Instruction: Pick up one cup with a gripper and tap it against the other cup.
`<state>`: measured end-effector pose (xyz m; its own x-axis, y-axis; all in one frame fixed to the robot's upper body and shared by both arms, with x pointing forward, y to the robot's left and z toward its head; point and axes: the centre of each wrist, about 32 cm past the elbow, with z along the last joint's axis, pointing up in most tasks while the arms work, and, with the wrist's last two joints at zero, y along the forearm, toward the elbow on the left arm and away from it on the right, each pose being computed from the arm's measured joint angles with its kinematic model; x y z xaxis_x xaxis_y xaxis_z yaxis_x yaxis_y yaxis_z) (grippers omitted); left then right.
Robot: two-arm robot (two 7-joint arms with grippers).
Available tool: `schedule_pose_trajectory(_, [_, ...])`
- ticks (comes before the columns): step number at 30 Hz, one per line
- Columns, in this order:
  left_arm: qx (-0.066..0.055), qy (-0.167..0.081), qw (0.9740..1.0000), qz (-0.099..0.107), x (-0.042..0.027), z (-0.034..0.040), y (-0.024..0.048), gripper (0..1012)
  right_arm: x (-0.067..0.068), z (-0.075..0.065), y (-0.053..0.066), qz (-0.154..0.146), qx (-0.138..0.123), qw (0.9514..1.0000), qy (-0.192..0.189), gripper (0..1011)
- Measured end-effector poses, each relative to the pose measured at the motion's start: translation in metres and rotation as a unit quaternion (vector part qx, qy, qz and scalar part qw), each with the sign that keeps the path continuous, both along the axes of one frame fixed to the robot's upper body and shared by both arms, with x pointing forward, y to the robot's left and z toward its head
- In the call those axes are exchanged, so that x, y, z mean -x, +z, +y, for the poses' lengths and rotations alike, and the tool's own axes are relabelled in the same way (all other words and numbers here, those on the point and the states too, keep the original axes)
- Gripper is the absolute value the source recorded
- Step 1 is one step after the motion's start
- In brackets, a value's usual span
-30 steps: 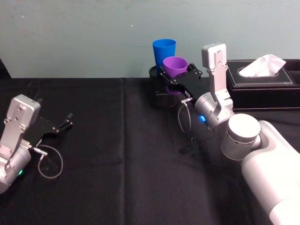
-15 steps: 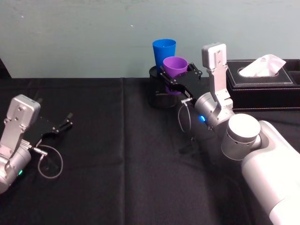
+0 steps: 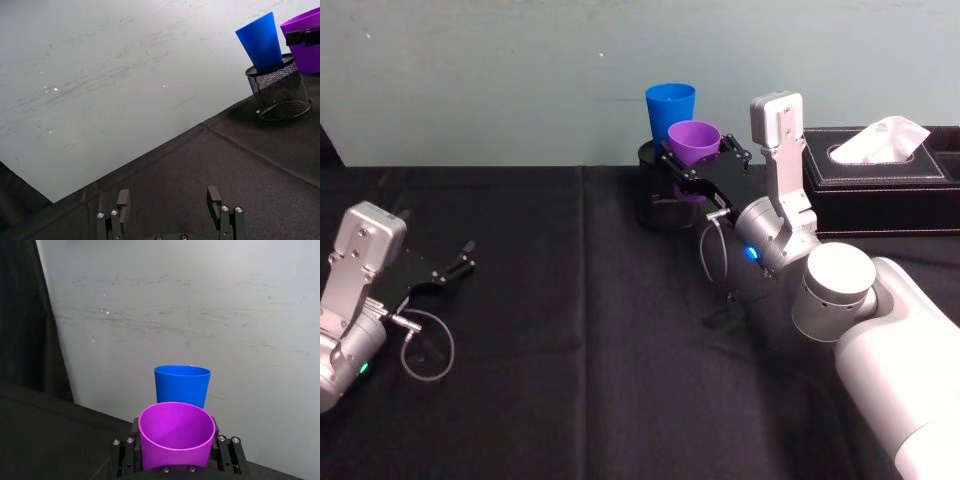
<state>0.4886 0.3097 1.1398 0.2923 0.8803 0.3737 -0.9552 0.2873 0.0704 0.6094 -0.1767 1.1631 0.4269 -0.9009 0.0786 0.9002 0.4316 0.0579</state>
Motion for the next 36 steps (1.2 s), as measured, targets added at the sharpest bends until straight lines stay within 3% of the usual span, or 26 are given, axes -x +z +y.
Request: schedule_pose_trajectory(36, [0.0,0.0,1.0,0.0,0.0,0.0,0.0,1000,0.0,0.0,0.0,0.0,0.0,1.0,0.0,751])
